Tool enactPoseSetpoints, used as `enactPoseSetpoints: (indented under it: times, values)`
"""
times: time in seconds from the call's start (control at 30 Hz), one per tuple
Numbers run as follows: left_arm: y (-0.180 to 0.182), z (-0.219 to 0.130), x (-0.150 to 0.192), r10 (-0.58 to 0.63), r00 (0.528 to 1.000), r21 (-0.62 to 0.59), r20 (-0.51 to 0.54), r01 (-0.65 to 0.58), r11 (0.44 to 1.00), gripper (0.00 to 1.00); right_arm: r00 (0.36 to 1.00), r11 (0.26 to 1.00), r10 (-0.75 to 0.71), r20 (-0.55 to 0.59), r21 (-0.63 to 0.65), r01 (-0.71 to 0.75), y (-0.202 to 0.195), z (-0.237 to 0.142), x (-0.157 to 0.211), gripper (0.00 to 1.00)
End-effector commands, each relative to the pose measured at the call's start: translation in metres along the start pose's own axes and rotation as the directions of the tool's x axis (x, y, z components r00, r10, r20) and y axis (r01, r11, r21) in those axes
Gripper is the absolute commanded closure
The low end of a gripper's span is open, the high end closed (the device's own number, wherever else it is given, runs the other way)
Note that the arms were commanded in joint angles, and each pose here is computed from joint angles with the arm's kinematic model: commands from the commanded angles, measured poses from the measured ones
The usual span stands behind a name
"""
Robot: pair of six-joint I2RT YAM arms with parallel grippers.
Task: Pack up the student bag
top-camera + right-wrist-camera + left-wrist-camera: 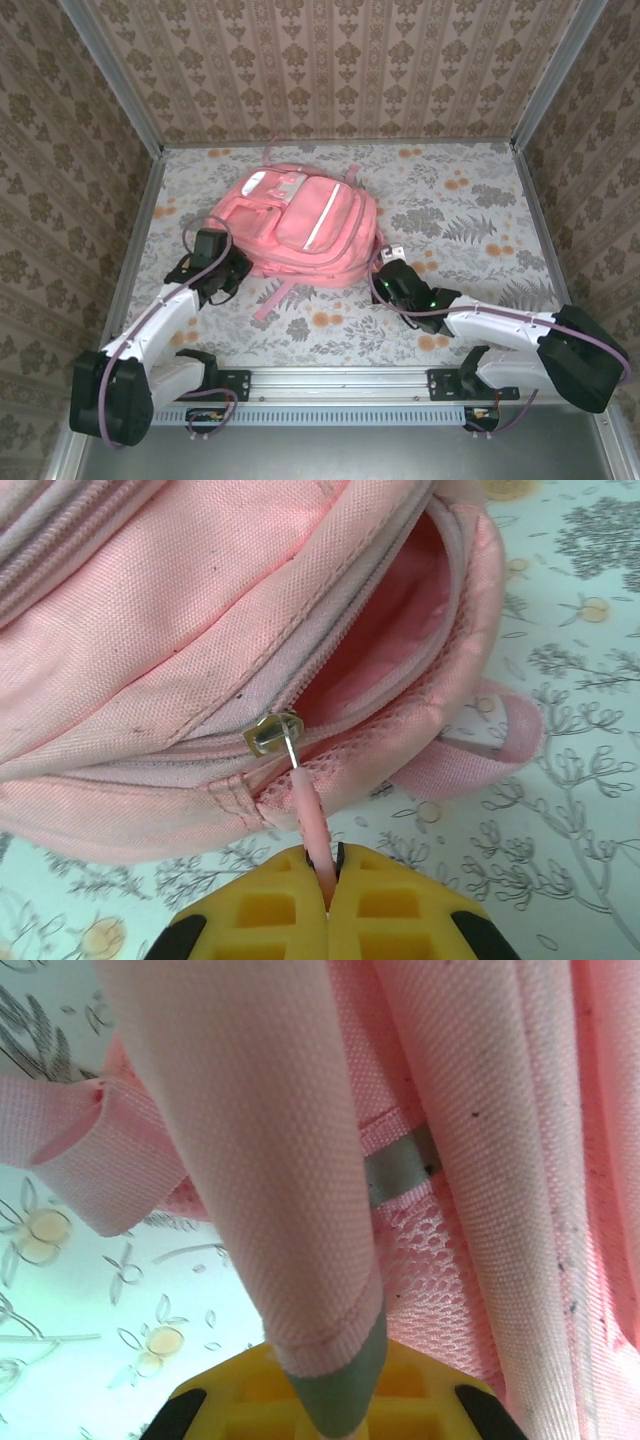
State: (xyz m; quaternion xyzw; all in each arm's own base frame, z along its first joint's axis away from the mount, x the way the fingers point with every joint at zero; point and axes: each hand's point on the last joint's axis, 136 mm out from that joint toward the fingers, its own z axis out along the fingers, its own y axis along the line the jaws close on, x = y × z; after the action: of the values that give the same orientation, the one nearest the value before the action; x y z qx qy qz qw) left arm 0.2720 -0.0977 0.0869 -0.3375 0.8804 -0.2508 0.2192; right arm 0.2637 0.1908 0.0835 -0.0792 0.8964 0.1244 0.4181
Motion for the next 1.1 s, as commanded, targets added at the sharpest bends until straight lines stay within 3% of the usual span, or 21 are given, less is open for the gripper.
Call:
enactPoseSetpoints:
  times: [0.0, 0.1, 0.13, 0.27, 0.57, 0.87, 1.07]
  values:
    - [0.006, -0.003, -0.028, 0.085, 0.994, -0.067, 0.066, -0.080, 0.995, 0.94, 0.999, 1.000, -0.024, -0.044, 0.013, 0.025, -0.007, -0.005, 0.006, 1.00]
    - [-0.005, -0.006, -0.019, 0.100, 0.995, -0.039, 0.028, -0.099, 0.994, 0.51, 0.998, 0.996, -0.049, -0.050, -0.071, 0.046, 0.013, -0.010, 0.005, 1.00]
    - [-0.007, -0.008, -0.013, 0.102, 0.995, -0.034, 0.018, -0.101, 0.994, 0.47, 0.997, 0.994, -0.059, -0.054, -0.092, 0.054, 0.020, -0.012, 0.005, 1.00]
    - [-0.009, -0.022, 0.022, 0.086, 0.996, -0.039, -0.026, -0.087, 0.995, 0.45, 0.994, 0.986, -0.089, -0.070, -0.146, 0.078, 0.040, -0.014, 0.011, 1.00]
    - [-0.047, -0.025, 0.119, 0.073, 0.993, 0.101, -0.096, -0.063, 0.993, 0.46, 0.991, 0.977, -0.101, -0.082, -0.195, 0.084, 0.051, -0.013, 0.021, 1.00]
    - [-0.111, -0.007, 0.163, 0.213, 0.974, 0.184, -0.079, -0.196, 0.963, 0.35, 0.992, 0.971, -0.103, -0.068, -0.221, 0.086, 0.050, -0.020, 0.024, 1.00]
    - [-0.119, 0.013, 0.163, 0.237, 0.971, 0.129, -0.028, -0.231, 0.964, 0.36, 0.992, 0.974, -0.109, -0.066, -0.209, 0.093, 0.043, -0.023, 0.029, 1.00]
